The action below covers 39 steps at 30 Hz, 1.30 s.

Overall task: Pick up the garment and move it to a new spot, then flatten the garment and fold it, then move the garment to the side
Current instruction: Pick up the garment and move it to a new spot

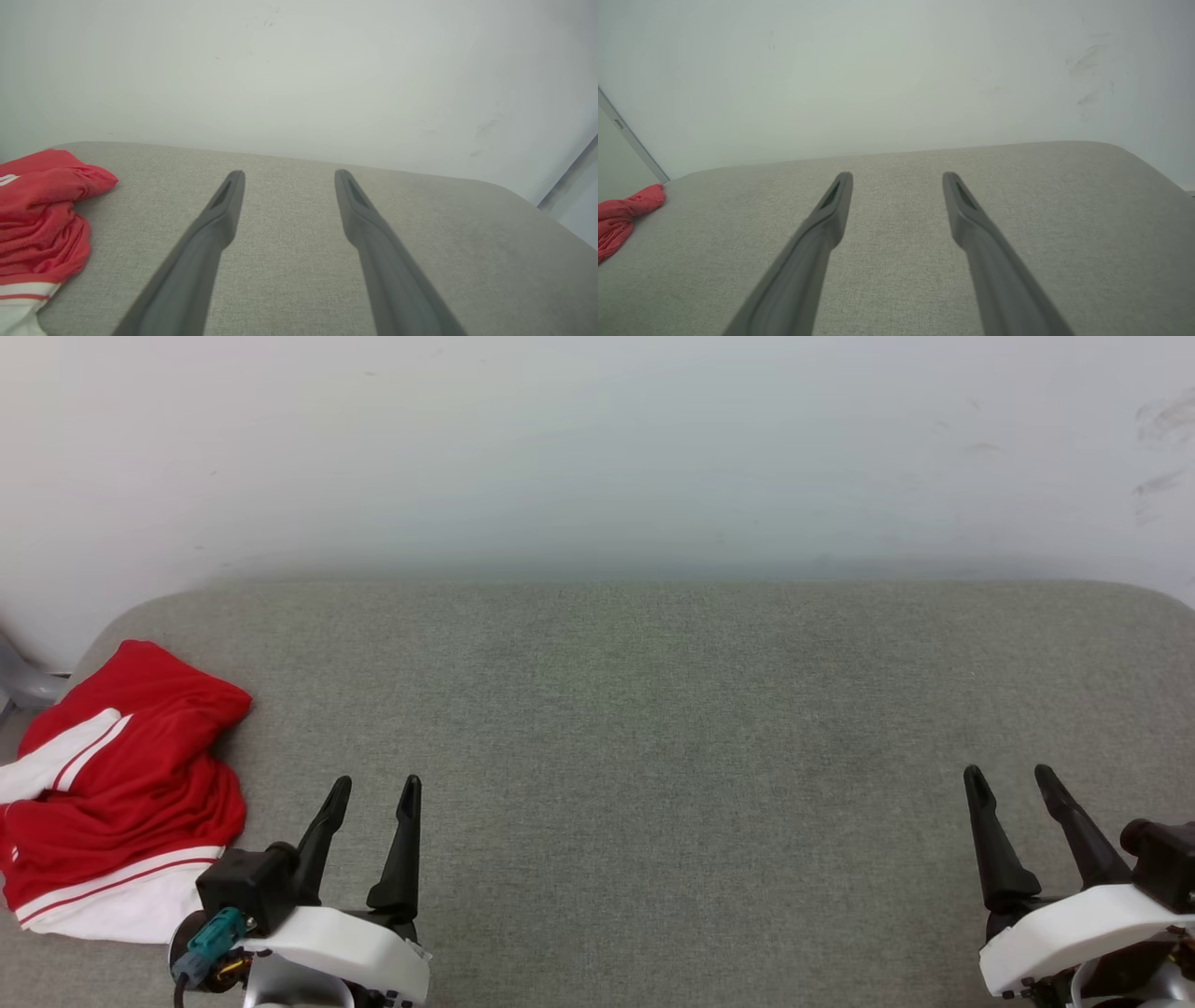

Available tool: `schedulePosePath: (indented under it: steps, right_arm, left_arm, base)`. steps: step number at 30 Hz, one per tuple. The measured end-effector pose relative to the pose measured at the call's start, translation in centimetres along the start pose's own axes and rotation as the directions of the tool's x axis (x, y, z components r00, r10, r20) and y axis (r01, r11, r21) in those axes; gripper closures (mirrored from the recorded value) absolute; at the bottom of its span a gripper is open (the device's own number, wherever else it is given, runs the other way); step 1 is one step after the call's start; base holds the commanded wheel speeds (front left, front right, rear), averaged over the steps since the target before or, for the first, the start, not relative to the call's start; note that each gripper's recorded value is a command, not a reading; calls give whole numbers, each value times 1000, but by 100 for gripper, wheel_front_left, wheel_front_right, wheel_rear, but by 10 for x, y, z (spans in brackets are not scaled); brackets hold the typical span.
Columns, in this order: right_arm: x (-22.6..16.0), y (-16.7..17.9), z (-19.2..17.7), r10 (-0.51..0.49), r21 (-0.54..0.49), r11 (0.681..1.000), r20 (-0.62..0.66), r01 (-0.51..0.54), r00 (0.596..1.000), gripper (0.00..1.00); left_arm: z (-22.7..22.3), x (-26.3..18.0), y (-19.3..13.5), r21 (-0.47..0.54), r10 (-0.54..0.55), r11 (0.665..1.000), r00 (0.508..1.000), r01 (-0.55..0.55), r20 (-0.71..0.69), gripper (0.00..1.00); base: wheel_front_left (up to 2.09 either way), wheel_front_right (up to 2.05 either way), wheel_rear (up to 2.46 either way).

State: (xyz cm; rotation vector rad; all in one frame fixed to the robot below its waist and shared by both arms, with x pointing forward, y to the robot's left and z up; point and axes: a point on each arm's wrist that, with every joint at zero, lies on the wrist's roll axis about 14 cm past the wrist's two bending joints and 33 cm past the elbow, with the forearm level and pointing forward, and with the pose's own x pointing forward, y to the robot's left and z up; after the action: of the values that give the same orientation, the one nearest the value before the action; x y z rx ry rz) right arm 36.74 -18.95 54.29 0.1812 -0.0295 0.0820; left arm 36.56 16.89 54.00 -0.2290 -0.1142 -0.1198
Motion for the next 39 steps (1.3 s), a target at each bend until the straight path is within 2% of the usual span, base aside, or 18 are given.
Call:
schedulePosePath:
  steps: [13,23,32,39]
  right_arm:
    - [1,8,3,13,-99,995,5,-13,1000,0]
    - [13,40,3,98,-154,984,12,-95,995,0]
    - [28,86,-5,226,-189,956,-5,-223,974,0]
    - [39,121,-10,320,-199,928,-13,-316,947,0]
  left_arm:
    - [0,-6,7,57,19,998,1000,-20,16,0]
    - [7,-26,35,103,105,989,993,-109,46,0]
    - [17,-60,74,161,236,956,968,-246,81,0]
    - [32,-95,106,187,350,910,927,-370,133,0]
  base:
    - [0,0,0]
    - [0,0,0]
    - [0,0,0]
    - [0,0,0]
